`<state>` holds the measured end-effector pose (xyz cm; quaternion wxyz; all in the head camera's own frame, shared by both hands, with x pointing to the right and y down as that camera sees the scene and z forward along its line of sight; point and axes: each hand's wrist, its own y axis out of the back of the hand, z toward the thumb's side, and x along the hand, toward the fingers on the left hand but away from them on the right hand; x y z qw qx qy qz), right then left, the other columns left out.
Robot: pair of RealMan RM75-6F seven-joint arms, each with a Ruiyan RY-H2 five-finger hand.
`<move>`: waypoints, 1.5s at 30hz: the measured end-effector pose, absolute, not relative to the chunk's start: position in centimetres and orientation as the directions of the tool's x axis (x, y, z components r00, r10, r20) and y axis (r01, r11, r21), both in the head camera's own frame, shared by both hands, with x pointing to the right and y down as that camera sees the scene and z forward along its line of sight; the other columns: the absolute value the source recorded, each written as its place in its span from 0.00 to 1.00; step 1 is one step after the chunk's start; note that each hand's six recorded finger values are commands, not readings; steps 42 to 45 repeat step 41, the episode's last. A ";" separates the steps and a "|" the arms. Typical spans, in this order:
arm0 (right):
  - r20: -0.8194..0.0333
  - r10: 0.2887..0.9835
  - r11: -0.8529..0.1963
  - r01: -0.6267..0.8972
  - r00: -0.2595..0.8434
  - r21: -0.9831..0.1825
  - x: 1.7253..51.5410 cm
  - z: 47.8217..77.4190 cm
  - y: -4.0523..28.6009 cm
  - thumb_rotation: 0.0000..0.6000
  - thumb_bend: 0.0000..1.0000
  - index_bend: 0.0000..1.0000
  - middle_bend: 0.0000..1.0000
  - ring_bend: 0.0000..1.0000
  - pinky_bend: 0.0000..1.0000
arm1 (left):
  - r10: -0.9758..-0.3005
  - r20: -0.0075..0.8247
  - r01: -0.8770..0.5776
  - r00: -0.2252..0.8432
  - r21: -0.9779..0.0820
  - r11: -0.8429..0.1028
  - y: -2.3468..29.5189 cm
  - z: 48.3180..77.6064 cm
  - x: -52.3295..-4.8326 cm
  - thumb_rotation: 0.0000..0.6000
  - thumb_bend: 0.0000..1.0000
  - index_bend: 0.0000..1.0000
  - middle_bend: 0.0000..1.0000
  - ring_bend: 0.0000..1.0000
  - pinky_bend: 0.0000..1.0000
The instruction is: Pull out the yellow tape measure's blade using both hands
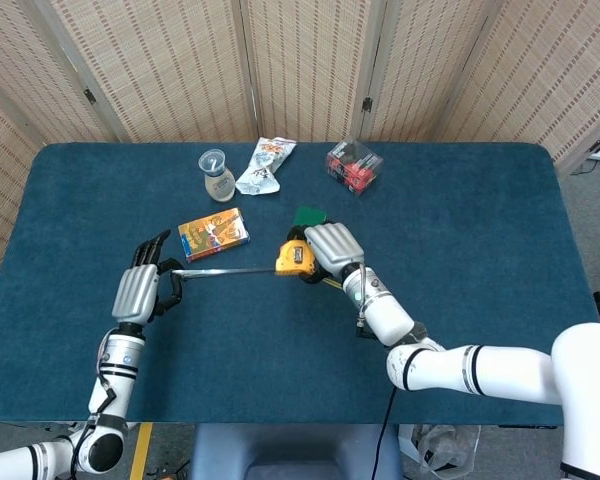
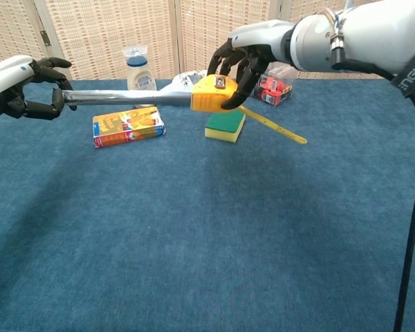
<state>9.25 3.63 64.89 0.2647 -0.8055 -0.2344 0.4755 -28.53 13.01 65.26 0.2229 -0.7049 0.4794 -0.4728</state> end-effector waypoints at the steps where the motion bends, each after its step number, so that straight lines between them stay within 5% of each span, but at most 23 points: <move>1: -0.641 0.632 -0.748 0.124 0.435 -0.652 9.6 64.8 3.6 1.00 0.30 0.58 0.48 0.43 0.21 | -0.888 0.450 -0.467 0.090 -0.769 -0.437 13.0 65.3 -28.7 0.89 0.77 0.60 0.08 0.00 0.00; 20: -0.694 0.607 -0.772 0.079 0.387 -0.631 17.3 64.2 4.9 1.00 0.30 0.59 0.48 0.43 0.21 | -0.928 0.368 -0.455 0.059 -0.817 -0.353 12.0 66.4 -33.2 0.89 0.77 0.59 0.10 0.00 0.00; 32: -0.756 0.511 -0.855 0.154 0.409 -0.495 18.9 64.6 6.4 1.00 0.30 0.59 0.48 0.44 0.21 | -0.948 0.310 -0.427 0.068 -0.850 -0.308 11.1 66.5 -35.4 0.89 0.77 0.57 0.10 0.00 0.00; 45: -0.760 0.512 -0.856 0.167 0.400 -0.489 20.8 64.3 6.5 1.00 0.30 0.59 0.48 0.44 0.21 | -0.951 0.306 -0.430 0.033 -0.855 -0.290 11.0 66.6 -37.6 0.90 0.77 0.57 0.10 0.00 0.00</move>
